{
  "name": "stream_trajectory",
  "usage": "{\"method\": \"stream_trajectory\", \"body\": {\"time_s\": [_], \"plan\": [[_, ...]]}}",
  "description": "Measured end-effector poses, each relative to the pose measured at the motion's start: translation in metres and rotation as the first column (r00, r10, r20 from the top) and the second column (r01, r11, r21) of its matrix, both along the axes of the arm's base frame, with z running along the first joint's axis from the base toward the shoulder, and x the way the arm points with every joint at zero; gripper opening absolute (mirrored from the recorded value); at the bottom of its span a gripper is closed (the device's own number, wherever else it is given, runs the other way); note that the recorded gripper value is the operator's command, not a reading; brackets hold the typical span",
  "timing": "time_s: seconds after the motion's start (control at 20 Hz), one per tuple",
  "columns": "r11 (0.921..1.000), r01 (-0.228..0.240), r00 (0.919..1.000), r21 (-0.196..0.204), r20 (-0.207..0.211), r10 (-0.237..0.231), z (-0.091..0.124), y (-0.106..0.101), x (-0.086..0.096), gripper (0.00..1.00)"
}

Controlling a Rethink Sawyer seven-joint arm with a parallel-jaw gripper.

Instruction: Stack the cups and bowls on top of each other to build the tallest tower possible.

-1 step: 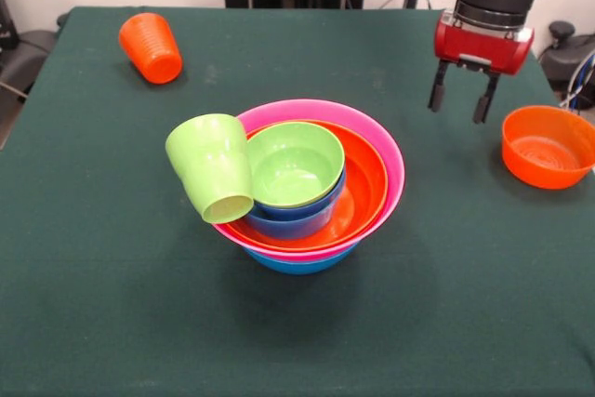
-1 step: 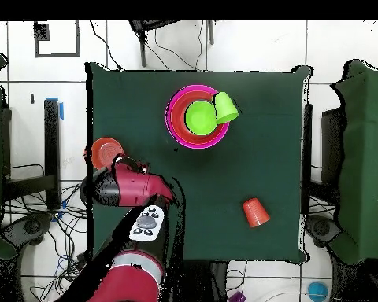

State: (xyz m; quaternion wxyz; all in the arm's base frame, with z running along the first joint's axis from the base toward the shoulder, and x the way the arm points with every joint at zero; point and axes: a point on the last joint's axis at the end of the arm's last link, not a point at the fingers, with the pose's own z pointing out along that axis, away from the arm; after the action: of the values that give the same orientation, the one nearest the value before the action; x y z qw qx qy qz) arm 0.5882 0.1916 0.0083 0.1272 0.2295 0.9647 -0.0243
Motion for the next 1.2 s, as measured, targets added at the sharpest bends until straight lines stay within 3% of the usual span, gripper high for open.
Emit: {"method": "stream_trajectory", "body": {"time_s": [0.4, 0.65, 1.2], "plan": [[0.9999, 0.012, 0.9996, -0.001, 0.025, -0.012, 0.015, 0.000, 0.014, 1.00], [0.9997, 0.025, 0.9992, -0.003, 0.032, -0.024, 0.017, 0.012, 0.023, 1.00], [0.9992, 0.033, 0.9957, -0.023, 0.087, -0.031, 0.012, 0.057, 0.039, 1.00]]}}
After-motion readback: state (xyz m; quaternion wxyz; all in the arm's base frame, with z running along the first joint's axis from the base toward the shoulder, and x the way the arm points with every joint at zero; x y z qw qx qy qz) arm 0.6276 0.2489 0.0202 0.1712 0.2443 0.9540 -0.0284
